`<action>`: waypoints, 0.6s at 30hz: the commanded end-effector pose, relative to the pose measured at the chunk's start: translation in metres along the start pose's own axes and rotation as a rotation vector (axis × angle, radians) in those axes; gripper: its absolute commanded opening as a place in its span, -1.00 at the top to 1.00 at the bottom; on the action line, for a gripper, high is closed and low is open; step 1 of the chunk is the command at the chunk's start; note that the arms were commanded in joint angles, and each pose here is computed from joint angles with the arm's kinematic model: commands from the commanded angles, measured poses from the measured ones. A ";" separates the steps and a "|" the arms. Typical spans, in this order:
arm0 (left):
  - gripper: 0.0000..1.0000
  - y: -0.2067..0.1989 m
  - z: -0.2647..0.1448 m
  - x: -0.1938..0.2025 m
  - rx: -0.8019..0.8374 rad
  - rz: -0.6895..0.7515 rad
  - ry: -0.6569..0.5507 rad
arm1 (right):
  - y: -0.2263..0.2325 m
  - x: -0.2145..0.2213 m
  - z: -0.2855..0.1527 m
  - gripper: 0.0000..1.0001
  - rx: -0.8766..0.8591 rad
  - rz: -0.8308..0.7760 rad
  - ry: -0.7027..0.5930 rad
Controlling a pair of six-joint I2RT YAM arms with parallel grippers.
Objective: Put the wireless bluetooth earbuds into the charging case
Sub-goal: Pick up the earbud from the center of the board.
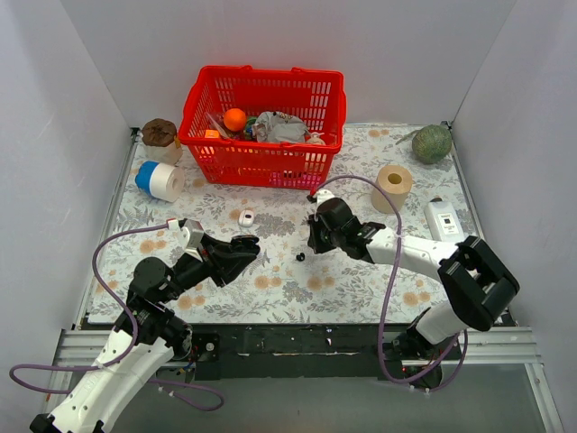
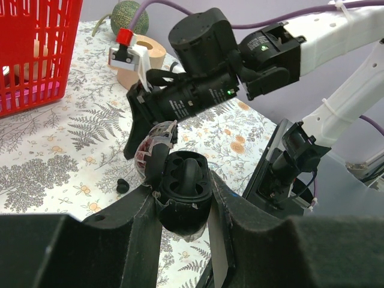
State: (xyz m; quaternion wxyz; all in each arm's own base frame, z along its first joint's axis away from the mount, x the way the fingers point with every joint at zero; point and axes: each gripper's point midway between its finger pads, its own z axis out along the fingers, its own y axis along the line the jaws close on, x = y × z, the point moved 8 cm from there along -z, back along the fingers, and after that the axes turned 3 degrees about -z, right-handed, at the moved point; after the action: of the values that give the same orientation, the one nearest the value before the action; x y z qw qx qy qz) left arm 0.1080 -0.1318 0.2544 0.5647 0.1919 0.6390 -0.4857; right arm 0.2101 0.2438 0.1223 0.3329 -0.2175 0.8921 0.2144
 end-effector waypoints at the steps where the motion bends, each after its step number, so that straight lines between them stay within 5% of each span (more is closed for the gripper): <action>1: 1.00 -0.001 0.000 -0.001 0.007 -0.002 -0.002 | -0.021 -0.013 0.014 0.97 0.106 -0.025 0.015; 18: 1.00 -0.003 -0.001 -0.002 0.009 0.000 -0.005 | -0.017 -0.004 0.049 0.97 -0.035 -0.033 0.084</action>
State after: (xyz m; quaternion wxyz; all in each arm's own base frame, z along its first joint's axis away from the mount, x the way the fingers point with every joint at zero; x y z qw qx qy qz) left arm 0.1080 -0.1317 0.2544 0.5647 0.1919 0.6390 -0.4857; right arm 0.2497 0.2557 0.0846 0.2904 -0.2402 0.9064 0.1910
